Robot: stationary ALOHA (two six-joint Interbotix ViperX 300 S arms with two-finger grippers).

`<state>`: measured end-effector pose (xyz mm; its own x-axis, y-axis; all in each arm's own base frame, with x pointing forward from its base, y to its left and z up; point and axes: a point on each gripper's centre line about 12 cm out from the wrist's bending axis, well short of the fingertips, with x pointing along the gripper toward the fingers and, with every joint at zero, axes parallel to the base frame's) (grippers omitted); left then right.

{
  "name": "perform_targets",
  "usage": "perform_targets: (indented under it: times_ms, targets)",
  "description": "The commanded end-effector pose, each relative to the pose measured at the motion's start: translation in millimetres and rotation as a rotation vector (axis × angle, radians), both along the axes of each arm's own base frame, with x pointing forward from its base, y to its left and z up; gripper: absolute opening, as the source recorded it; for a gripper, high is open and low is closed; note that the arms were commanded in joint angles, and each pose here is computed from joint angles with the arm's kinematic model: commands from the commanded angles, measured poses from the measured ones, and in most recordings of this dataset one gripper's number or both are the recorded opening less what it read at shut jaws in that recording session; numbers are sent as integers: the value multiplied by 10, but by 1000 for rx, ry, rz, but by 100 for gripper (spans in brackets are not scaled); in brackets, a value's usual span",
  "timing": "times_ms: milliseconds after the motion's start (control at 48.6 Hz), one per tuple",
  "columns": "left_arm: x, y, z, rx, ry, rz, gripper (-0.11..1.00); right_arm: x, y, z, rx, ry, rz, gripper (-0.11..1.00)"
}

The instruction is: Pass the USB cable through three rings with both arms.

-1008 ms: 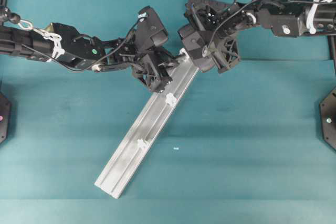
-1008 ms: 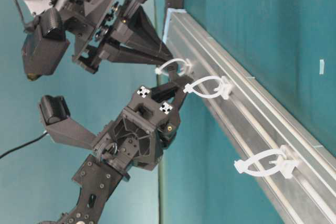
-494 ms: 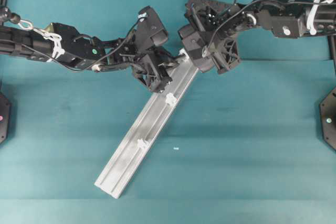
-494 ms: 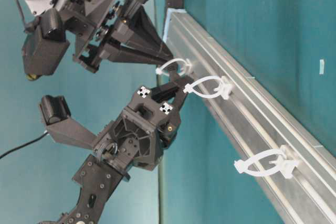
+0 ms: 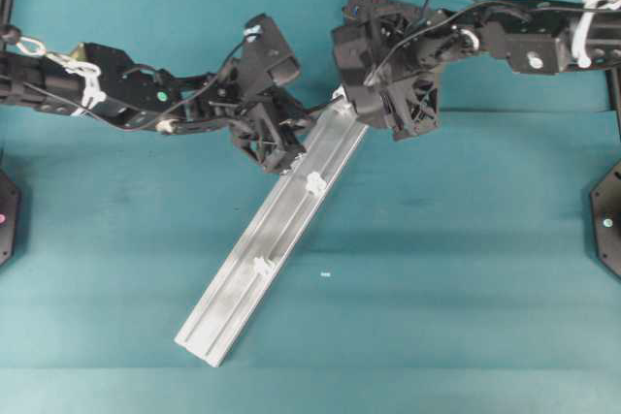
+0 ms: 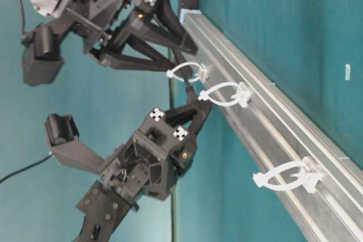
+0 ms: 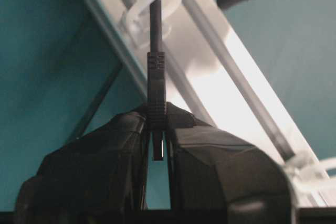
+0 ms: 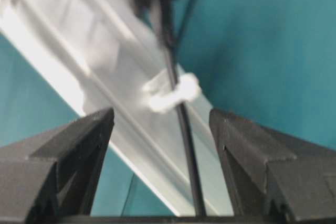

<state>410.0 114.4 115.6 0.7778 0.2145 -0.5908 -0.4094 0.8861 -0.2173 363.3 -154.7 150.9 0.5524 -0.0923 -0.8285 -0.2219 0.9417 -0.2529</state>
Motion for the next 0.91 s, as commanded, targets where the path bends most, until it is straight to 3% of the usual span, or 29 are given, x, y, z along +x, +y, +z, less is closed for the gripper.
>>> perform_targets:
  times_ms: [0, 165, 288, 535, 885]
  targets:
    - [-12, -38, 159, 6, -38, -6, 7, 21, 26, 111, -3, -43, -27, 83]
    - [-116, -112, 248, 5, -49, -14, 7, 9, 83, 204, -6, -66, -27, 83]
    - [-169, -145, 318, 7, -63, -17, 7, 96, 220, 243, -18, -88, 10, 82]
    - [-126, -192, 368, -5, -84, -20, 7, 285, 283, 261, -86, -163, 29, 80]
    - [-125, -192, 370, -5, -85, -20, 7, 343, 264, -30, -85, -57, 83, 78]
